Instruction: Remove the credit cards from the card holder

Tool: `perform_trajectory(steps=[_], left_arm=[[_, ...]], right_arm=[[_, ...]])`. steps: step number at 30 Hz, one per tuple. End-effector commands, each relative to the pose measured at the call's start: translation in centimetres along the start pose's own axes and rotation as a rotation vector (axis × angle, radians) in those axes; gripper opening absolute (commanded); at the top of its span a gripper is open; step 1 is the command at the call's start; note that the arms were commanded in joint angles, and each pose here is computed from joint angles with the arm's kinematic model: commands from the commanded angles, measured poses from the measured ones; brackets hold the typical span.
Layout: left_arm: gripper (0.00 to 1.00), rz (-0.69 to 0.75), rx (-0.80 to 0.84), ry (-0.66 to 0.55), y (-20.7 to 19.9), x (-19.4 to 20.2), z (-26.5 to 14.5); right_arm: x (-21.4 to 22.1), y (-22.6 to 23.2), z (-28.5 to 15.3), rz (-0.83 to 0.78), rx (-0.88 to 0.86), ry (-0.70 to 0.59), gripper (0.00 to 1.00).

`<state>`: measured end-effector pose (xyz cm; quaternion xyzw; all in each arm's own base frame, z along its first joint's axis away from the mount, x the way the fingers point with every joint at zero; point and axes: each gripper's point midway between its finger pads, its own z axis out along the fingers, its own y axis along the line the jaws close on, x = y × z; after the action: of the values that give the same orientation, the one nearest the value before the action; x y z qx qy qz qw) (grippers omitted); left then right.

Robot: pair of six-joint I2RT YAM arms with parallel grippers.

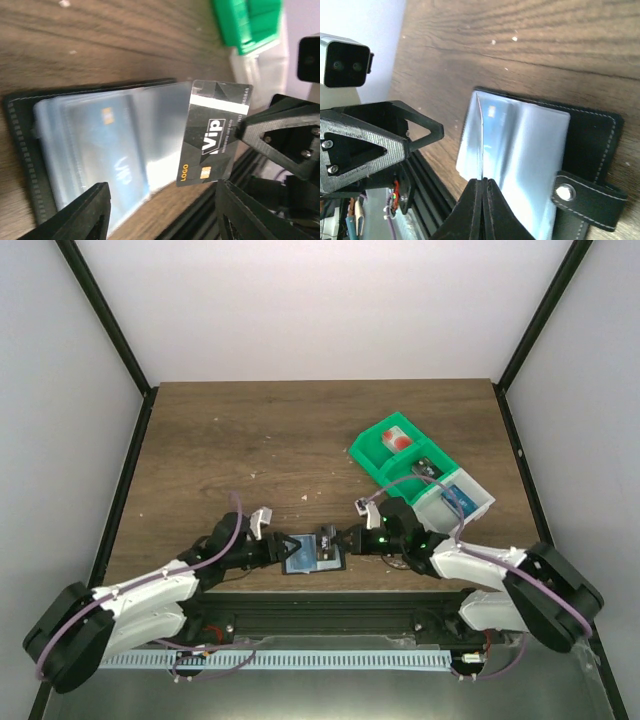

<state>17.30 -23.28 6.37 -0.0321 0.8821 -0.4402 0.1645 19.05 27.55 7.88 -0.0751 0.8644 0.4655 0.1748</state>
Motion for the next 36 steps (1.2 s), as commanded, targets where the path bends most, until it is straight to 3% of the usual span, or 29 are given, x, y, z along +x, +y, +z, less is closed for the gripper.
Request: perform_trajectory(steps=[1, 6, 13, 21, 26, 33, 36], left_arm=[[0.61, 0.009, 0.126, -0.042, -3.6, -1.1, -1.4], [0.68, 0.048, 0.245, -0.087, -6.2, -1.6, -2.9], [0.69, 0.047, 0.365, -0.073, -7.7, -0.9, -3.6], [0.53, 0.04, 0.468, -0.03, -8.9, -0.1, -4.0], [0.51, 0.061, 0.471, -0.006, -9.1, 0.2, -3.7], [0.32, 0.055, 0.538, 0.021, -9.7, 0.8, -3.9], [0.07, 0.067, 0.552, 0.032, -9.8, 1.0, -4.0]], right_arm=[[-1.1, 1.7, -1.6, 0.014, -0.027, -0.049, 0.0], [-1.5, 5.3, -2.6, 0.026, -0.184, -0.051, 0.0], [-2.0, 9.2, -4.1, 0.055, -0.368, -0.053, 0.01], [-2.0, 10.5, -4.3, 0.062, -0.434, -0.035, 0.01], [-1.7, 10.2, -4.1, 0.069, -0.429, -0.025, 0.0], [-1.1, 9.9, -3.8, 0.073, -0.43, -0.003, 0.01], [-0.8, 10.2, -3.8, 0.057, -0.44, 0.015, 0.01]])
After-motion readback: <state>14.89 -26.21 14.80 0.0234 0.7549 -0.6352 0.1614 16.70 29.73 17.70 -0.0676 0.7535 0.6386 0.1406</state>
